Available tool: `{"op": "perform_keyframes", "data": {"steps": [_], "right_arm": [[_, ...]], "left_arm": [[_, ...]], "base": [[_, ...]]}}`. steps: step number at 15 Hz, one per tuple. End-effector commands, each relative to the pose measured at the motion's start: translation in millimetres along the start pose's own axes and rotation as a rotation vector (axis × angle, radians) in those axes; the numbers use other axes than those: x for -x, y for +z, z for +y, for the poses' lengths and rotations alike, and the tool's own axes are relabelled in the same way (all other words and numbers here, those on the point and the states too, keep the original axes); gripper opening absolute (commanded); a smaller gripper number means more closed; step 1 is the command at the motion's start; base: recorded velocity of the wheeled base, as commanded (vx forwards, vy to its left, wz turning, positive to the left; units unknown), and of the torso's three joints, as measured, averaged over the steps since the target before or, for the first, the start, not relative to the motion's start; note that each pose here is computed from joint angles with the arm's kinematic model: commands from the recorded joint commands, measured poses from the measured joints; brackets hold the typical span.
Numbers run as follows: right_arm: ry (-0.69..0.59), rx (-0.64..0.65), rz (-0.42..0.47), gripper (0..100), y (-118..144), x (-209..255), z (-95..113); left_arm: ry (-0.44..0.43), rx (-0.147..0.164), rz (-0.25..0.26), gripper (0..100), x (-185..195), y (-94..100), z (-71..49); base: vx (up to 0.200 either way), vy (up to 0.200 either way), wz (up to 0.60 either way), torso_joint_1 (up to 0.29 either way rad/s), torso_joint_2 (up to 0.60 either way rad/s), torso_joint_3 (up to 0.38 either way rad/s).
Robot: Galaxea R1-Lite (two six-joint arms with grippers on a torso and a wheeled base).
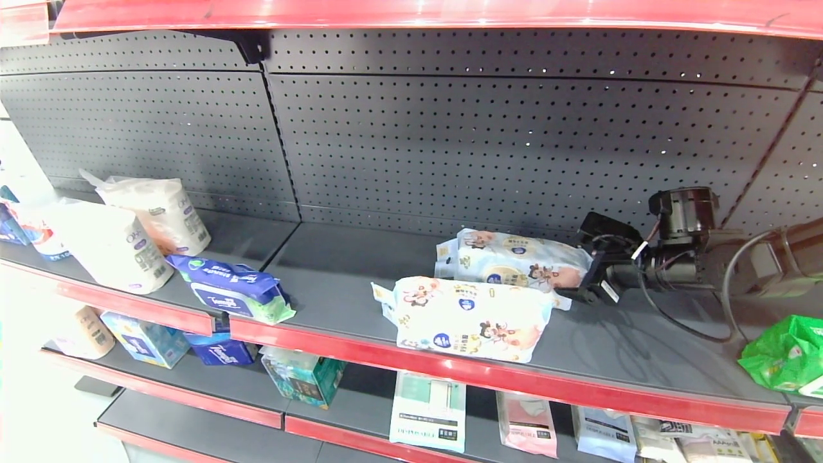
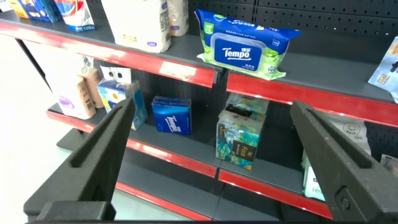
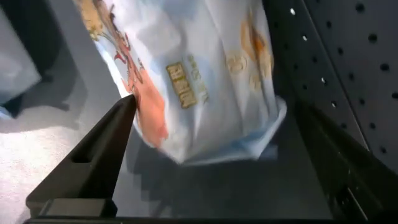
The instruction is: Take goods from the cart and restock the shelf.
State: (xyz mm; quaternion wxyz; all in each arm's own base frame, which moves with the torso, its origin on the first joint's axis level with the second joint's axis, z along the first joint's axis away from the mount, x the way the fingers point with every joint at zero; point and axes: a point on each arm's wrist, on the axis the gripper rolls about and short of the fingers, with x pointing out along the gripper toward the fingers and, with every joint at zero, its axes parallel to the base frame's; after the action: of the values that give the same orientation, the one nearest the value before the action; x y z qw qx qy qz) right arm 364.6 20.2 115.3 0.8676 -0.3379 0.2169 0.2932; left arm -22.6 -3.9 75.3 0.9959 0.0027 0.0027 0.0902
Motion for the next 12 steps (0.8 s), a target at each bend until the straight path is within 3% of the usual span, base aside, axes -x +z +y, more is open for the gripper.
{"op": "perform_keyframes", "data": {"steps": [1,7,9,12], "right_arm": [[-0.006,-0.002,0.001,100,0,3,0],[0.006,-0.089,-0.009,100,-1,17,6],[0.054,-0.186,-0.082,100,-1,43,11],[-0.019,-0.235,-0.073,100,-15,81,9]], "left_arm": [[0.000,0.000,0.000,100,0,-0.1,0.0],[0.000,0.000,0.000,100,0,-0.1,0.0],[0.000,0.000,0.000,100,0,-0.1,0.0],[0.002,0.000,0.000,100,0,-0.1,0.0]], "base": [[0.000,0.000,0.00,0.000,0.00,0.000],[0.000,0.000,0.00,0.000,0.00,0.000],[0.000,0.000,0.00,0.000,0.00,0.000],[0.000,0.000,0.00,0.000,0.00,0.000]]}}
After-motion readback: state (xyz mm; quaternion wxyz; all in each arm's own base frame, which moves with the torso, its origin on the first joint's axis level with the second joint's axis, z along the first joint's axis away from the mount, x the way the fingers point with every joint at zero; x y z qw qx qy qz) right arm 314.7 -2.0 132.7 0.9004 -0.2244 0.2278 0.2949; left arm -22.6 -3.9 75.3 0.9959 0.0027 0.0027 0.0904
